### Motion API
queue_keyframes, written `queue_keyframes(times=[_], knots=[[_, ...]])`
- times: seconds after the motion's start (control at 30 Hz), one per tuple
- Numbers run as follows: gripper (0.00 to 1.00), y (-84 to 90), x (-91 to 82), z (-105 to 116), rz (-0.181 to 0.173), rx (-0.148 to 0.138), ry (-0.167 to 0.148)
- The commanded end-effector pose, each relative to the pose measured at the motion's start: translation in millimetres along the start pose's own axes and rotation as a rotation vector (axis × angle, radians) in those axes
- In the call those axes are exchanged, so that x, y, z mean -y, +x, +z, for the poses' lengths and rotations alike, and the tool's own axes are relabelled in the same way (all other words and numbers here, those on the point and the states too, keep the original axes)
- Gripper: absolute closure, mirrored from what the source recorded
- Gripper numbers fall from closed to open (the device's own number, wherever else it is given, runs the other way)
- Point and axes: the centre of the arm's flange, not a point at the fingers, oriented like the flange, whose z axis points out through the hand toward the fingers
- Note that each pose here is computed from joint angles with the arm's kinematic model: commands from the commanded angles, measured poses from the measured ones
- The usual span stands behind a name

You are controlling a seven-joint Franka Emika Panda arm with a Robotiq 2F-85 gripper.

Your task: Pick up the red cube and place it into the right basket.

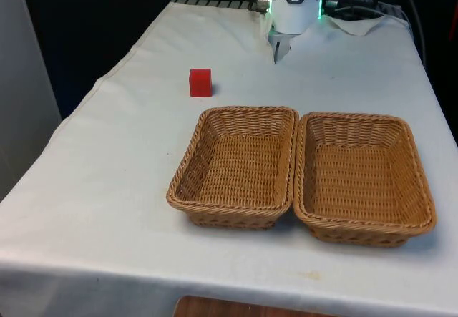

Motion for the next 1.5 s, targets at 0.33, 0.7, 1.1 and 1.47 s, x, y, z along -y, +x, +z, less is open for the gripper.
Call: queue_keyframes(times=[0.33,0.7,1.1,1.47], knots=[[0.00,-11.3,-6.1,19.0,0.029,-0.032,-0.054],[0.00,-18.8,-3.7,47.5,0.067,-0.044,-0.063],[0.00,-32.6,-0.4,92.1,0.116,-0.059,-0.059],[0.00,-45.2,-15.0,108.0,0.136,-0.061,-0.040]])
